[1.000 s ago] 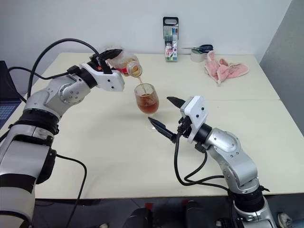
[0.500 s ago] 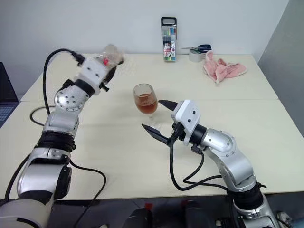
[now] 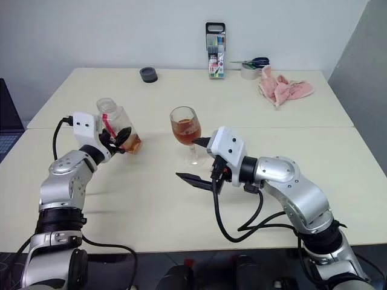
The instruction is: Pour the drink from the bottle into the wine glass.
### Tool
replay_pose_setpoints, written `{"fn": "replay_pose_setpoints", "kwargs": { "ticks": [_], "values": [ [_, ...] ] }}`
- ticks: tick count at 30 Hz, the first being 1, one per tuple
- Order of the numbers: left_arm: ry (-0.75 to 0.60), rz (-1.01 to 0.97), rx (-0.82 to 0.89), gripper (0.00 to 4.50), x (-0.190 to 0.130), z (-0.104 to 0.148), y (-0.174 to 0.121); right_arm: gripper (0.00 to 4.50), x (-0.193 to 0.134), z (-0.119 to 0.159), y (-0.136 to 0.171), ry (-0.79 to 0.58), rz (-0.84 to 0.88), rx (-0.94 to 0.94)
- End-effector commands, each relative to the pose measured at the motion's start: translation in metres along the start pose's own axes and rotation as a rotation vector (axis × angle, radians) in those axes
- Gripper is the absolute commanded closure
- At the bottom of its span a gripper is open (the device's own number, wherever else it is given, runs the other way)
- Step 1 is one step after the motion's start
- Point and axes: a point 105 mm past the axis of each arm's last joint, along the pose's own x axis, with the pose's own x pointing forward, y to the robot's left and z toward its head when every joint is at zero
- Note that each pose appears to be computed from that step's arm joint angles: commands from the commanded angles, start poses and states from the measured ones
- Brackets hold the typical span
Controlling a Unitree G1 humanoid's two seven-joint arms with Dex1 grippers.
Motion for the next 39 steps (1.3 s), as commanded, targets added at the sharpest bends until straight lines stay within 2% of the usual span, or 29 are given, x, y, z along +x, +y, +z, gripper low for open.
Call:
{"fn": "replay_pose_setpoints", "kwargs": {
  "ticks": [1, 6, 8, 15, 21, 24, 29, 33, 39],
  "values": [
    [-0.048, 0.028, -0.008, 2.81, -0.006, 0.008, 0.008, 0.00, 0.001, 0.011, 0.003, -0.023, 0.020, -0.046],
    [-0.024, 0.043, -0.009, 2.81, -0.008, -0.004, 0.010, 0.00, 0.004, 0.010, 0.001, -0.016, 0.017, -0.045],
    [-0.013, 0.054, -0.016, 2.10, -0.008, -0.009, 0.012, 0.00, 0.004, 0.011, 0.000, -0.017, 0.012, -0.049],
    [-0.009, 0.034, 0.001, 0.01, -0.009, -0.013, 0.007, 0.00, 0.005, 0.014, -0.004, -0.032, -0.013, -0.051],
    [-0.014, 0.021, 0.071, 0.01, -0.015, -0.016, 0.003, 0.00, 0.002, 0.005, -0.005, -0.015, -0.043, -0.048],
    [-0.034, 0.039, 0.108, 0.01, -0.024, -0.018, 0.002, 0.00, -0.006, -0.012, -0.007, -0.017, -0.104, -0.024],
    [-0.050, 0.067, 0.119, 0.01, -0.045, -0.021, -0.003, 0.00, -0.025, -0.045, -0.005, -0.088, -0.296, 0.069],
    [-0.062, 0.087, 0.158, 0.01, -0.061, -0.024, -0.010, 0.00, -0.043, -0.084, -0.010, -0.066, -0.521, 0.127],
    [-0.113, 0.130, 0.156, 0.01, -0.074, -0.023, -0.013, 0.00, -0.051, -0.091, -0.016, -0.109, -0.672, 0.163]
  ]
}}
